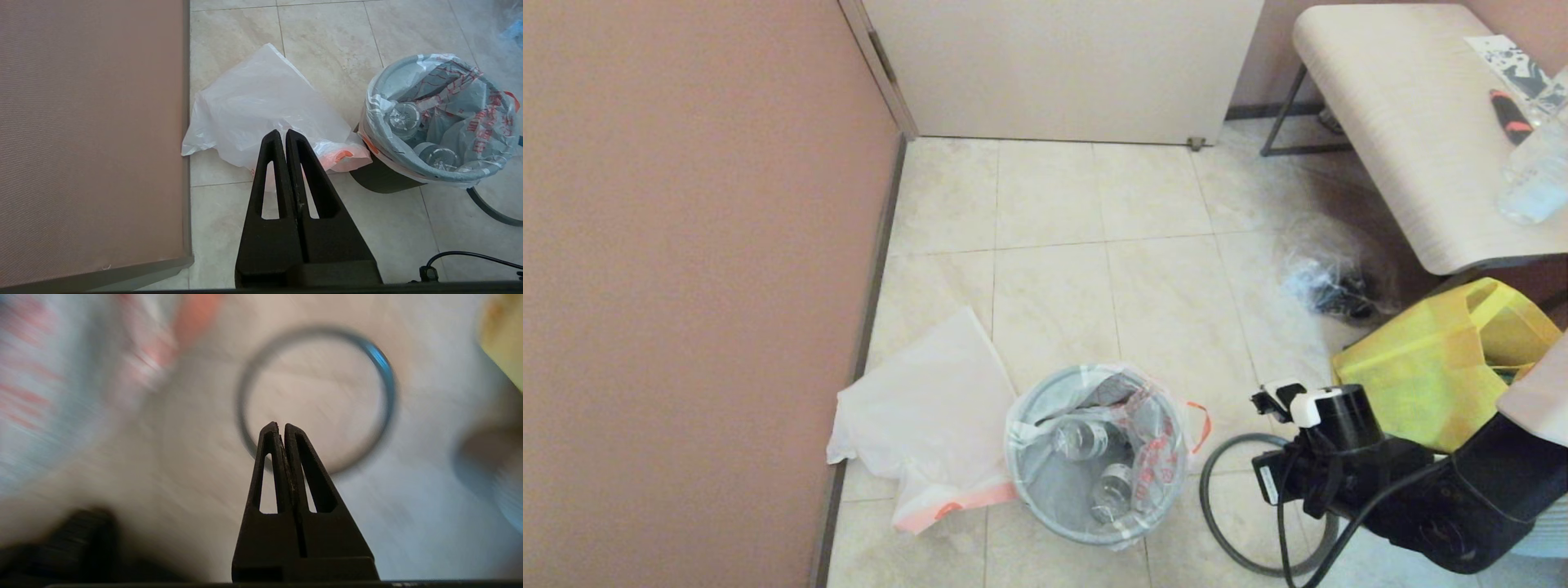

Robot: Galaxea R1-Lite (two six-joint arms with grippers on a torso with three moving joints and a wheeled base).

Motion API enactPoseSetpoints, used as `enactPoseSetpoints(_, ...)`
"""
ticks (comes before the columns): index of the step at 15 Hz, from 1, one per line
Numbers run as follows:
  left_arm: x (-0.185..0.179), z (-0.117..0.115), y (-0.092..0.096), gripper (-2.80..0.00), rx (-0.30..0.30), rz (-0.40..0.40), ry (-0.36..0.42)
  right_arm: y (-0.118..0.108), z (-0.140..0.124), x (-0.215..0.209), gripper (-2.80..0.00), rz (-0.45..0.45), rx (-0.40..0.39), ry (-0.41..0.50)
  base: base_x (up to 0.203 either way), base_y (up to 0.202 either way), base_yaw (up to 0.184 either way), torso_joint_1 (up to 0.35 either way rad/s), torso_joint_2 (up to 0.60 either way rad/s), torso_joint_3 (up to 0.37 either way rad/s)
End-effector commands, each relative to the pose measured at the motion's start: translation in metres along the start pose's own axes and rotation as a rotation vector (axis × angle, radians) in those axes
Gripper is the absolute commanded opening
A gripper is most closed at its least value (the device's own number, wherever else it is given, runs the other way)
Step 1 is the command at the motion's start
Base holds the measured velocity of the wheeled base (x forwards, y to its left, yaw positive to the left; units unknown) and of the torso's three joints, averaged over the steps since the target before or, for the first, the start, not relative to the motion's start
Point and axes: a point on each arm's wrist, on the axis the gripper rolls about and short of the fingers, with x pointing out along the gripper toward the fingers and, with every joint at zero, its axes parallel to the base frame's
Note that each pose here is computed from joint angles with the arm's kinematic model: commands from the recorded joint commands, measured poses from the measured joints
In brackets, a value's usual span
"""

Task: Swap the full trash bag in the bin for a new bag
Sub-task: Place the trash bag on the floor

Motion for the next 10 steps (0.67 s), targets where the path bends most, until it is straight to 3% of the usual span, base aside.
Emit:
enactPoseSetpoints(1, 0.001, -0.002, 0.0, -2.8, 0.0, 0.0, 0.009, 0.011, 0.011, 0.014, -2.8, 0.044, -0.003, -0.033, 0.0, 0.0, 0.0, 0.0, 0.0, 0.0)
enactPoseSetpoints(2, 0.001, -0.002, 0.0, -2.8, 0.0, 0.0, 0.009, 0.014, 0.013, 0.023, -2.8, 0.058, -0.007, -0.034, 0.0, 0.0, 0.0, 0.0, 0.0, 0.0)
enactPoseSetpoints(3, 0.001, -0.002, 0.0, -2.8, 0.0, 0.0, 0.009, 0.017, 0.016, 0.03, 0.0, 0.074, -0.009, -0.04, 0.0, 0.0, 0.0, 0.0, 0.0, 0.0)
enactPoseSetpoints(10, 0.001, -0.002, 0.0, -2.8, 0.0, 0.0, 0.009, 0.029, 0.027, 0.064, 0.0, 0.099, -0.007, -0.071, 0.0, 0.0, 0.0, 0.0, 0.0, 0.0)
